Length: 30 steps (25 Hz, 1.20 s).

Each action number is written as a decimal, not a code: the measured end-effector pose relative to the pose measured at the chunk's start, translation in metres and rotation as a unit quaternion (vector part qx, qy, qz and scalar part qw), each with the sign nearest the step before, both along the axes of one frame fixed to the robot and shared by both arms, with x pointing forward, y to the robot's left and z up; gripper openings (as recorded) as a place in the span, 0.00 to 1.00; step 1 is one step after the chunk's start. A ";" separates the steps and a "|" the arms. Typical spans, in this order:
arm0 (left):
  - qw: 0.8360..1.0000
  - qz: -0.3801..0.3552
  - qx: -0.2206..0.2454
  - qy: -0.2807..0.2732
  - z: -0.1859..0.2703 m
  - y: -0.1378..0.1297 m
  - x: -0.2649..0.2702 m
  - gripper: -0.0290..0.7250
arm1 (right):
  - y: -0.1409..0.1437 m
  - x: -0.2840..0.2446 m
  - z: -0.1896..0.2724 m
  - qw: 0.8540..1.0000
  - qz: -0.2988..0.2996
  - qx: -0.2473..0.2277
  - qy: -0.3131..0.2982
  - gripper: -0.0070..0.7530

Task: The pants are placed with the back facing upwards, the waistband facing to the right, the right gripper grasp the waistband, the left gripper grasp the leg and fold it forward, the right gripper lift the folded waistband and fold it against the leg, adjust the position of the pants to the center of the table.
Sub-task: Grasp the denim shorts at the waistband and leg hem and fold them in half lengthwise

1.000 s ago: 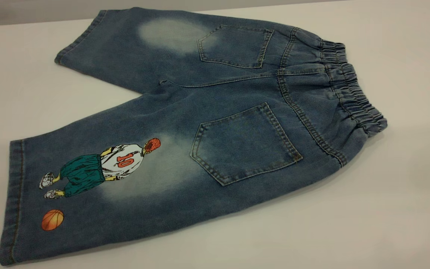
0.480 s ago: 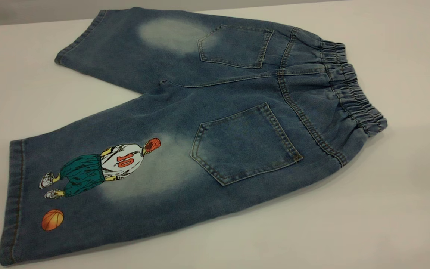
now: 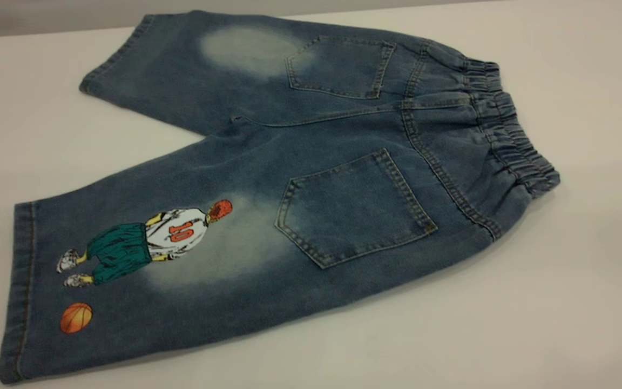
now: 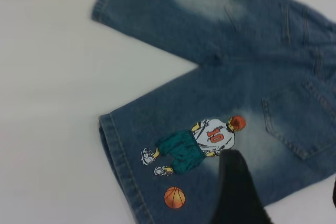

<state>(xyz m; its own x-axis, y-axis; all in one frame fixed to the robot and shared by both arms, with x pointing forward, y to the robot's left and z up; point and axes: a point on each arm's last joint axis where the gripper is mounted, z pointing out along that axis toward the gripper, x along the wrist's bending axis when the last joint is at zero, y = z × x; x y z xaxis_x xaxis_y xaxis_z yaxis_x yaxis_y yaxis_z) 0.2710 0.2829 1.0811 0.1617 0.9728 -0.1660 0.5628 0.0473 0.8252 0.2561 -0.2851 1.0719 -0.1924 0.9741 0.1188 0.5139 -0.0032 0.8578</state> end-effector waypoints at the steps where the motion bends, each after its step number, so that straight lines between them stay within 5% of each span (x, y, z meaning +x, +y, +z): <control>1: 1.000 -0.008 0.007 0.007 0.001 -0.001 0.007 0.57 | 0.003 0.008 0.001 1.000 0.009 0.008 0.013 0.57; 8: 0.989 -0.096 0.075 0.079 -0.012 -0.009 0.065 0.57 | 0.021 0.070 -0.004 0.992 0.034 0.068 0.101 0.52; 16: 0.965 -0.171 0.144 0.138 -0.038 -0.010 0.109 0.57 | 0.029 0.152 -0.048 0.980 0.024 0.043 0.194 0.52; 30: 0.965 -0.202 0.121 0.119 -0.038 -0.018 0.116 0.57 | 0.045 0.224 -0.182 0.923 -0.003 0.101 0.370 0.52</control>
